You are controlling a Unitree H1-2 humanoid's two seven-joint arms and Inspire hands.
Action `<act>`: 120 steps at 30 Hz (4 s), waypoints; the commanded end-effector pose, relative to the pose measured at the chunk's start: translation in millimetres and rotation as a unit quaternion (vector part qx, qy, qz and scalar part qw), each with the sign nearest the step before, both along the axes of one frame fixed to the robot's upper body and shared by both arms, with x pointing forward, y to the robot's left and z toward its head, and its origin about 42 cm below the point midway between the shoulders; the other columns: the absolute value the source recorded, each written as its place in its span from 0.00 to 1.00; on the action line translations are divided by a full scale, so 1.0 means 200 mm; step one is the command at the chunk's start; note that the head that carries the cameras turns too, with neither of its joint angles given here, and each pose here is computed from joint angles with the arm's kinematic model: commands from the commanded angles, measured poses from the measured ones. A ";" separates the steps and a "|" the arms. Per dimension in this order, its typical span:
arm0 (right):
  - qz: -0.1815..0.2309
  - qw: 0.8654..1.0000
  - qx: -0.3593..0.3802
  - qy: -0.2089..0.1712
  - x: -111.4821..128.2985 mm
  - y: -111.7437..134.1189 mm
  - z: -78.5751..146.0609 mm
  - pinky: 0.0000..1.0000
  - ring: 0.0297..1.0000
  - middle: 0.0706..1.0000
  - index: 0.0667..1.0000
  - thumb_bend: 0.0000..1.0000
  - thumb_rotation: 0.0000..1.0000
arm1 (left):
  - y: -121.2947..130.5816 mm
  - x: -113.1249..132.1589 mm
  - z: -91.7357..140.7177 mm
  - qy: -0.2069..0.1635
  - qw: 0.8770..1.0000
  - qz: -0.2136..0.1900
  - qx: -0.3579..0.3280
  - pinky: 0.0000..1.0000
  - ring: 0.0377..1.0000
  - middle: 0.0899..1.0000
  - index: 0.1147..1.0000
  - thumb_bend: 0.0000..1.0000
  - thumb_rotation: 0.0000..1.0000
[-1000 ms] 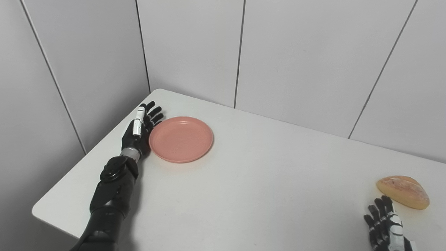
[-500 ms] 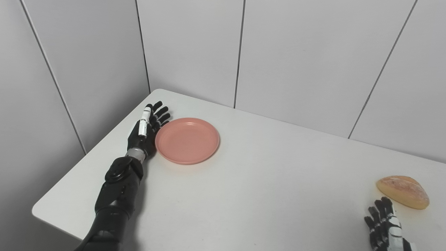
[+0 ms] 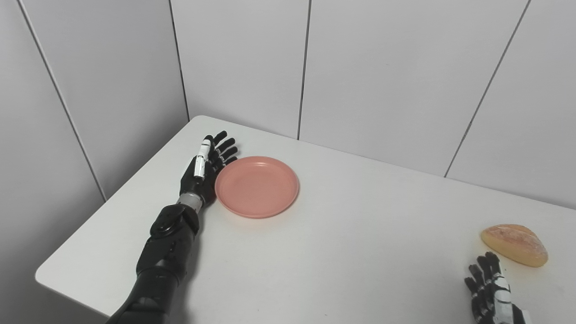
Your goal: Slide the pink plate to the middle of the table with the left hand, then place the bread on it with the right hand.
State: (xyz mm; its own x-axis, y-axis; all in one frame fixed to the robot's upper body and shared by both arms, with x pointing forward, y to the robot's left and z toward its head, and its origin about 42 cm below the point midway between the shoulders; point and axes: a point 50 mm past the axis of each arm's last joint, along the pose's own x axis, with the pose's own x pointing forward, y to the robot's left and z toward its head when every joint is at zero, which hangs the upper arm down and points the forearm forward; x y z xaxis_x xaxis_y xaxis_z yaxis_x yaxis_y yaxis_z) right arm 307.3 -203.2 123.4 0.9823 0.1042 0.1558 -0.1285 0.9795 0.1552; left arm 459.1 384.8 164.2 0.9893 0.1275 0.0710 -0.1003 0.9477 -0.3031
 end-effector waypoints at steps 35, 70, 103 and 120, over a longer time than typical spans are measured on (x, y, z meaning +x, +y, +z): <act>-0.001 1.000 -0.001 -0.007 -0.01 0.11 0.02 1.00 0.97 0.98 0.99 0.33 1.00 | -0.65 -0.01 -0.04 0.020 0.992 -0.121 -0.031 0.84 0.83 0.82 0.80 0.34 1.00; -0.005 1.000 0.006 -0.010 -0.02 0.21 0.11 1.00 0.97 0.98 0.99 0.34 1.00 | -1.19 -0.21 -0.01 0.030 0.971 -0.230 -0.062 0.85 0.83 0.83 0.81 0.34 1.00; -0.031 0.999 -0.015 -0.039 0.00 0.20 0.17 0.98 0.96 0.97 0.98 0.33 1.00 | -1.14 -0.27 -0.02 0.016 0.979 -0.197 -0.047 0.87 0.86 0.84 0.83 0.36 1.00; -0.140 0.956 -0.207 -0.152 0.02 -0.08 0.59 0.89 0.91 0.92 0.92 0.54 0.92 | -1.13 -0.28 -0.08 0.028 0.979 -0.194 -0.056 0.87 0.85 0.84 0.83 0.36 1.00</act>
State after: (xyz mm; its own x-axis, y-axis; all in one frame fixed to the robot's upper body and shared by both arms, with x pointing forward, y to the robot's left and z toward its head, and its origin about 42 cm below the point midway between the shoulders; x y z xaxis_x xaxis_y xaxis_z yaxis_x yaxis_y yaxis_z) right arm 308.2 -213.0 216.0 0.9326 -0.0422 0.3585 0.1383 0.9591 -0.2470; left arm 404.3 160.8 151.1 0.9663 -0.2549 0.0355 0.2474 0.8822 -0.4006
